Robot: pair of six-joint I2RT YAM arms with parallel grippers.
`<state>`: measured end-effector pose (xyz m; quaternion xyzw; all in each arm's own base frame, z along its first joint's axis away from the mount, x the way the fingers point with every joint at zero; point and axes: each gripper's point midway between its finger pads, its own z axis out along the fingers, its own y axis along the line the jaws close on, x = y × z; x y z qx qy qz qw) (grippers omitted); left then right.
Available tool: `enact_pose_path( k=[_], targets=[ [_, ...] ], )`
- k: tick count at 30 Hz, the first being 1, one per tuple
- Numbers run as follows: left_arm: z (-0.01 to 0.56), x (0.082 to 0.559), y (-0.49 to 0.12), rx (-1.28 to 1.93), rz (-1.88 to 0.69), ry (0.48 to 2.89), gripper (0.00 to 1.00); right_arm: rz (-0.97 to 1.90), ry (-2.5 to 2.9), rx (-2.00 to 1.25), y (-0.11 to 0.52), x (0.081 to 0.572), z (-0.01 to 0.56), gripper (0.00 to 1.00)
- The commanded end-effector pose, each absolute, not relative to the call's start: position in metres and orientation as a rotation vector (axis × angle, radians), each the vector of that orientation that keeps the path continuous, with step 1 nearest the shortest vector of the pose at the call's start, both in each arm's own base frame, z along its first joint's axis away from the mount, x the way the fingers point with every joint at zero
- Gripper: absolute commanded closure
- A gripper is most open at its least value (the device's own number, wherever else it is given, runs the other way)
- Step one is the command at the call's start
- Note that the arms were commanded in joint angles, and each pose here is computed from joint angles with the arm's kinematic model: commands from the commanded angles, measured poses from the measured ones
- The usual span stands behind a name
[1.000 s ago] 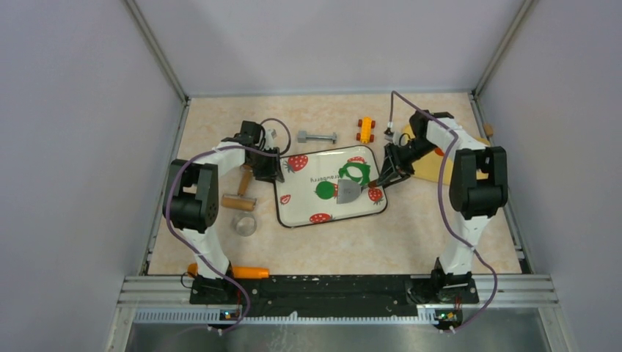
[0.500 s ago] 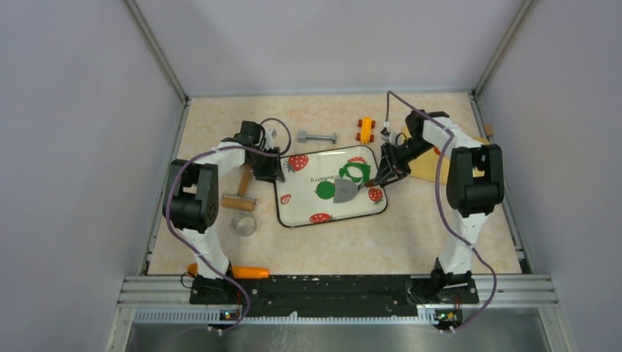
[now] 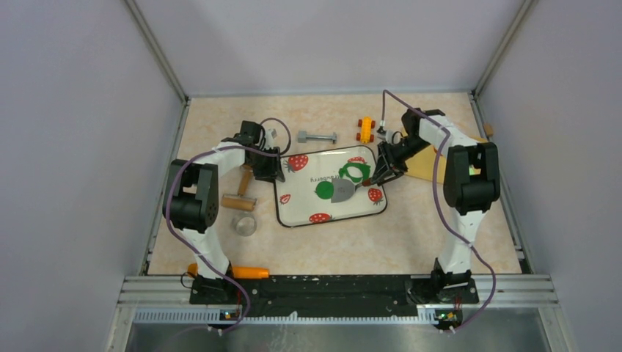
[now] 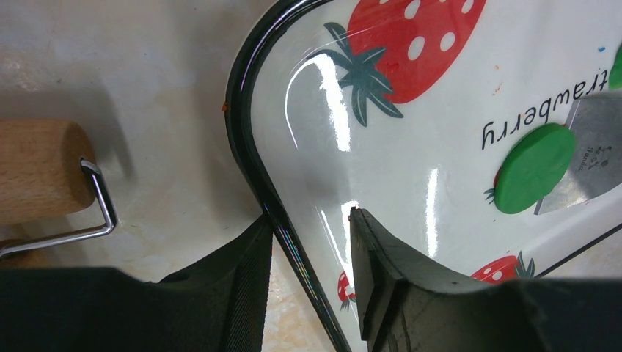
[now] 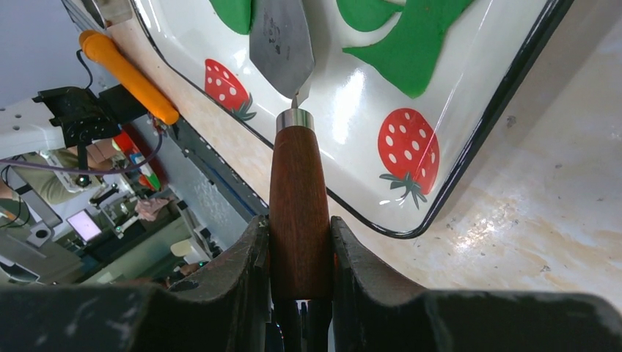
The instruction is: Roll out the dumpling wrappers from the dough
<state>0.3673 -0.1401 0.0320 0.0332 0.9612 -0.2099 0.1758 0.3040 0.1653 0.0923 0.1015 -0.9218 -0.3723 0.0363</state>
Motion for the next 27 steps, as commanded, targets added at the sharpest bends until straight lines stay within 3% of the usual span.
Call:
enact_pose_path(
  k=[1, 27],
  targets=[
    [0.041, 0.368, -0.155, 0.141, -0.67, 2.683, 0.54, -1.141, -2.863, 0.417, 0.177, 0.315, 0.088, 1.0],
    [0.039, 0.369, -0.158, 0.146, -0.687, 2.686, 0.54, -1.316, -2.845, 0.503, 0.185, 0.326, 0.1, 1.0]
  ],
)
